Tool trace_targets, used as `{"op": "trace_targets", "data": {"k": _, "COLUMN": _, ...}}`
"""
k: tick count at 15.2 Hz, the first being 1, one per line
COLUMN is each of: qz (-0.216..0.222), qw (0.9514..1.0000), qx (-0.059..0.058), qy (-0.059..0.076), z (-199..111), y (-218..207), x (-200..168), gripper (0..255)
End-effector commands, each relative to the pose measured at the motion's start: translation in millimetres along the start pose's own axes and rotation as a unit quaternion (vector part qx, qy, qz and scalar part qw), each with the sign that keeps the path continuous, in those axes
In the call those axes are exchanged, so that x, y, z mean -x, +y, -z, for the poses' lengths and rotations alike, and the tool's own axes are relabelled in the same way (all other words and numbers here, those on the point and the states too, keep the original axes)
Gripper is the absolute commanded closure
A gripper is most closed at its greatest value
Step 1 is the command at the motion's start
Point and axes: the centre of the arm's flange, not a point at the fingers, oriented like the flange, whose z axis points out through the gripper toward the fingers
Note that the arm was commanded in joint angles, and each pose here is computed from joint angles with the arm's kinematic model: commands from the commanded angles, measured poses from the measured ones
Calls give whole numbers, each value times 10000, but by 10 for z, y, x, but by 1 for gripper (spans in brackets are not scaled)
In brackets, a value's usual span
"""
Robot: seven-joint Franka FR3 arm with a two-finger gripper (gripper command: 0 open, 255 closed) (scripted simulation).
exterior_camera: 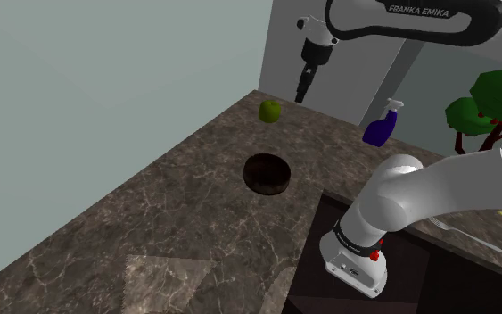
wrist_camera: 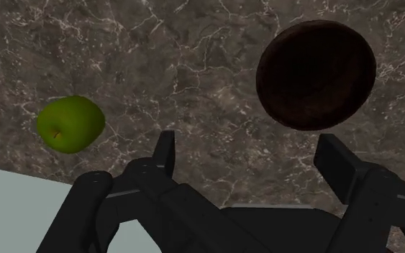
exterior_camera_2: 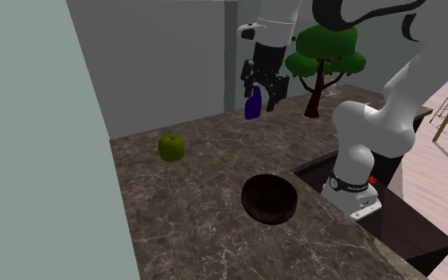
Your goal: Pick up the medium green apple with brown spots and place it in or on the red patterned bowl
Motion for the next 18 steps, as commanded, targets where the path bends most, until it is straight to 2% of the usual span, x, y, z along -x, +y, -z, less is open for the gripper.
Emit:
{"op": "trace_targets", "data": {"k": 1, "qz": 363, "qw": 9993, "qx": -32, "qy": -42, "z": -127, "y": 233, "x": 6, "gripper": 0}}
{"op": "trace_targets", "data": {"k": 5, "qz": 1028, "qw": 9946, "qx": -100, "qy": -124, "z": -370, "y": 718, "x": -50, "gripper": 0}}
{"op": "trace_targets", "data": {"k": 9, "qz": 1688, "qw": 9853, "qx": -167, "qy": -205, "z": -621, "y": 1189, "x": -165, "gripper": 0}}
{"op": "trace_targets", "data": {"k": 13, "qz": 2340, "qw": 9715, "qx": -233, "qy": -284, "z": -880, "y": 1637, "x": -338, "gripper": 0}}
{"op": "trace_targets", "data": {"k": 18, "qz": 3140, "qw": 9481, "qx": -315, "qy": -383, "z": -1217, "y": 2153, "x": -629, "gripper": 0}}
